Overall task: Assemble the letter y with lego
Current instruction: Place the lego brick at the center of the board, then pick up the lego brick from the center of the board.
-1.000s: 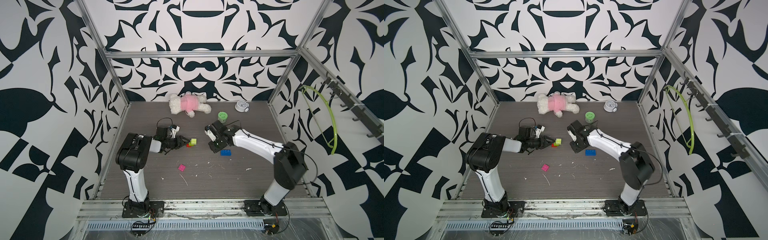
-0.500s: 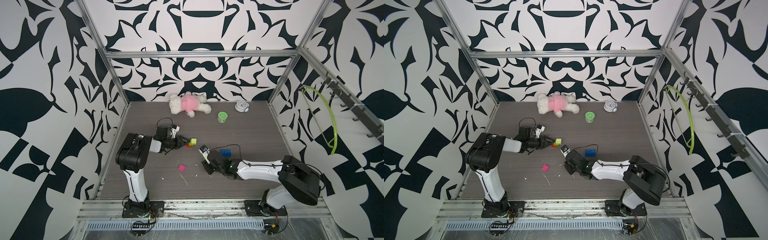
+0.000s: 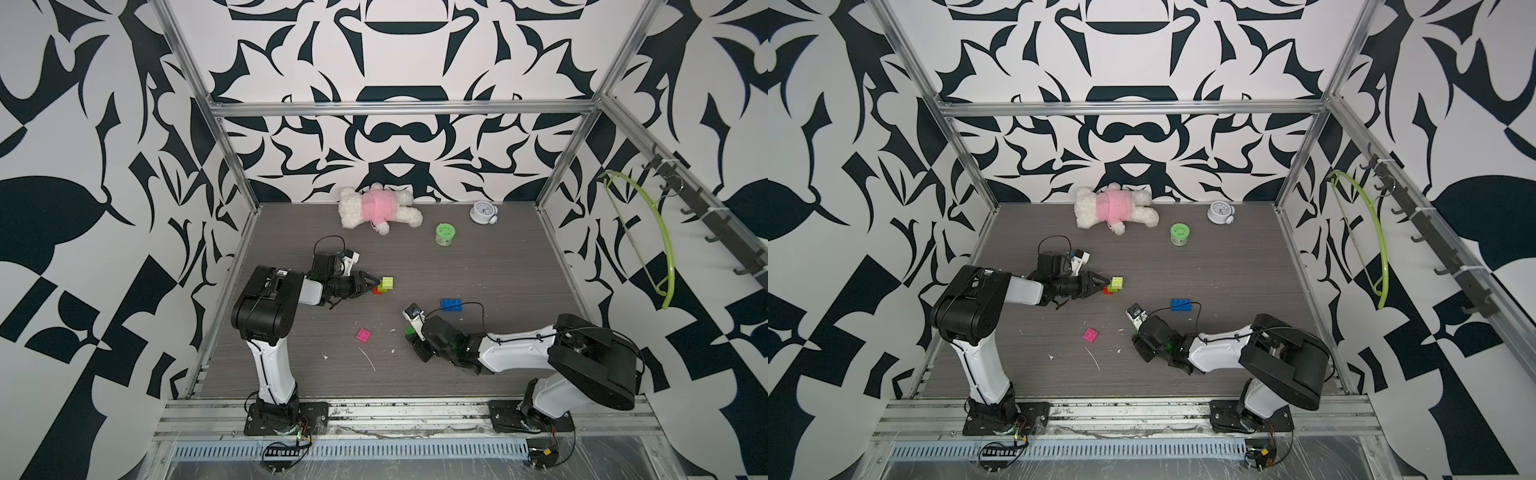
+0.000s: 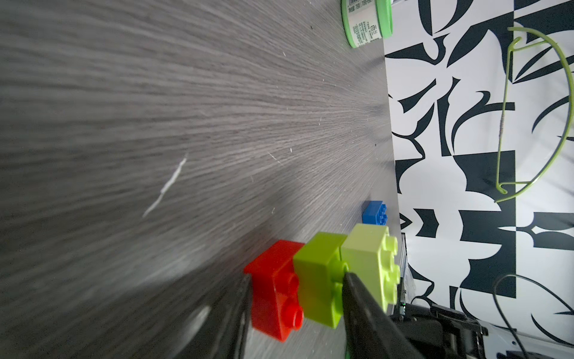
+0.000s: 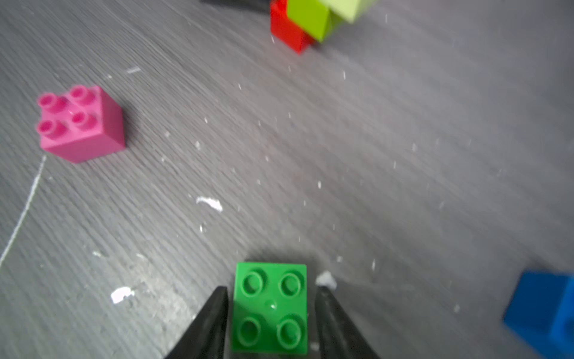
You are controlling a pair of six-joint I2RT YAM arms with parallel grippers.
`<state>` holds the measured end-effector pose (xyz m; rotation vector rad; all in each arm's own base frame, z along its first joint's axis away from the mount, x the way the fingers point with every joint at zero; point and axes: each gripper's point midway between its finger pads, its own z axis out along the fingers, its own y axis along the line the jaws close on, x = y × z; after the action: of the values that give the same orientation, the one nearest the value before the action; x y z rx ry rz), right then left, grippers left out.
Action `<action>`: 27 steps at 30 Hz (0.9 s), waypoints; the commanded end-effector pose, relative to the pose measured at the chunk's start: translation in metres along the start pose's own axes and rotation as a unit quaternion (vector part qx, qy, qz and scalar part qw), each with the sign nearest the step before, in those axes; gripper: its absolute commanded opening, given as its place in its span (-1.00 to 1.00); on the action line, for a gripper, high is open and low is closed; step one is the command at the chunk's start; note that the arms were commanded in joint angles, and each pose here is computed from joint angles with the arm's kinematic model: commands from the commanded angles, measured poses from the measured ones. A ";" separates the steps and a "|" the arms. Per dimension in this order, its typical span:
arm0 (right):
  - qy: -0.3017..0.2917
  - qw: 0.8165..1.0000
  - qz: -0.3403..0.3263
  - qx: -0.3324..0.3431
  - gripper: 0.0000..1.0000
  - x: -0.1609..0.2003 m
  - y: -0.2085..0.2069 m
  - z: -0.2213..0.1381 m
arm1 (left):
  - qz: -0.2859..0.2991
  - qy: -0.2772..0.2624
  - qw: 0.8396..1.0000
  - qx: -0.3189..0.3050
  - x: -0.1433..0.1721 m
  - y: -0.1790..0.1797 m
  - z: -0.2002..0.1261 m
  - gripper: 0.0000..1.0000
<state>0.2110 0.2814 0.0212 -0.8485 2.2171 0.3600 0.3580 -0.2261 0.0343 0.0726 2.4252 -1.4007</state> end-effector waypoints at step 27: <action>0.029 0.993 0.069 0.088 0.34 -0.086 -0.055 -0.159 | -0.104 0.061 0.983 -0.139 0.063 0.074 -0.004 0.01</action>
<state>0.2192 0.2078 0.2159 -0.5567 2.1289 0.2540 0.3580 -0.2258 0.0344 0.0742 2.4254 -1.3956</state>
